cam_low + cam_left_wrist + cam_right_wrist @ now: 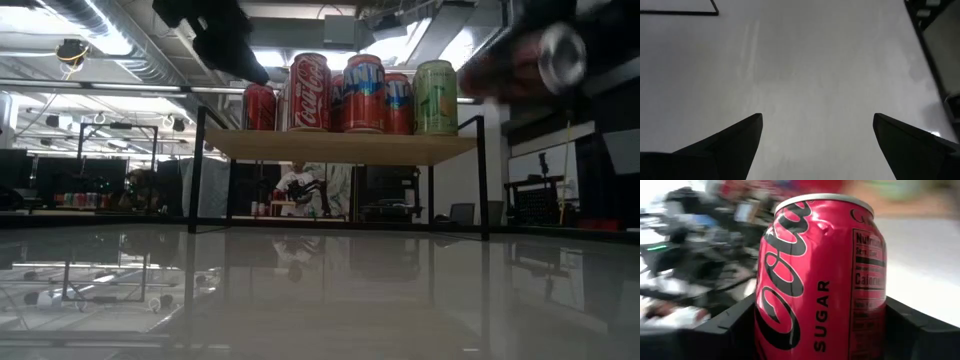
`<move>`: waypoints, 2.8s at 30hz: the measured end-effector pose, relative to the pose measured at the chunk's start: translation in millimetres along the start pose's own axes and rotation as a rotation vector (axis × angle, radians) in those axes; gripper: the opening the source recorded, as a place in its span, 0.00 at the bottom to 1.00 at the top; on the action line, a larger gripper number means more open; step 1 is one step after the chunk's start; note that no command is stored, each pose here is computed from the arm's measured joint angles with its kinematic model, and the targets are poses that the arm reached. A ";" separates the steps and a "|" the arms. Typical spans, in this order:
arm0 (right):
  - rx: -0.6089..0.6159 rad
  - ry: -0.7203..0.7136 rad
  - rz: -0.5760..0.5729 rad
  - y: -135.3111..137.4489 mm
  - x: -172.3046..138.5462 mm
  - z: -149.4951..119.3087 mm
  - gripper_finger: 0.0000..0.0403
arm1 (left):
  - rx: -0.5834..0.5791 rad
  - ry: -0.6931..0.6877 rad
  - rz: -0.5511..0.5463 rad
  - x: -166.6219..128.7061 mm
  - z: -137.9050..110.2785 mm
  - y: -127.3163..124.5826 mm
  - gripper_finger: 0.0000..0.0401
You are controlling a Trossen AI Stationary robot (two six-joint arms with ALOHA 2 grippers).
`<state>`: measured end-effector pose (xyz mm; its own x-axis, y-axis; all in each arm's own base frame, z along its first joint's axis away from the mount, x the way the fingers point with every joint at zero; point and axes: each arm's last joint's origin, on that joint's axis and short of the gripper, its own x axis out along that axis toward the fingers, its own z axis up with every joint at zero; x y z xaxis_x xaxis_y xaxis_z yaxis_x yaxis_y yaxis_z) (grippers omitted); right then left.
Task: Place canned beverage on shelf
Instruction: Put the red black soda can on the shelf aligned with the other red black soda can
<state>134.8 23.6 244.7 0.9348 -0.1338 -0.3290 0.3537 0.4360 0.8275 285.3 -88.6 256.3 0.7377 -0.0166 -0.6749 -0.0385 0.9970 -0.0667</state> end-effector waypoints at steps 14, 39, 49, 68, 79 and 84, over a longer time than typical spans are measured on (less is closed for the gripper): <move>-0.386 -0.103 0.162 39.3 47.0 -68.2 0.75 | -0.295 -0.087 0.041 -1.7 4.3 -5.6 0.92; -0.934 -0.166 0.297 62.4 164.7 -130.9 0.75 | -0.282 -0.113 0.250 40.4 -6.6 -7.7 0.92; -1.036 -0.098 0.176 70.7 179.5 -129.8 0.75 | -0.282 -0.130 0.245 40.6 -5.6 -9.0 0.92; -1.112 0.004 0.042 52.3 186.6 -125.2 0.77 | -0.285 -0.133 0.238 40.6 -5.7 -10.6 0.92; -1.169 0.078 -0.049 40.1 186.5 -128.0 0.77 | -0.287 -0.137 0.230 41.0 -4.9 -11.3 0.92; -1.146 0.047 -0.086 39.6 186.5 -126.8 0.77 | -0.293 -0.151 0.217 40.8 -3.4 -12.7 0.92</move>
<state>319.0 128.7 158.4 0.8983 -0.1794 -0.4011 0.1560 0.9836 -0.0905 313.6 -102.1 227.1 0.7813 0.2257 -0.5819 -0.3795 0.9120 -0.1558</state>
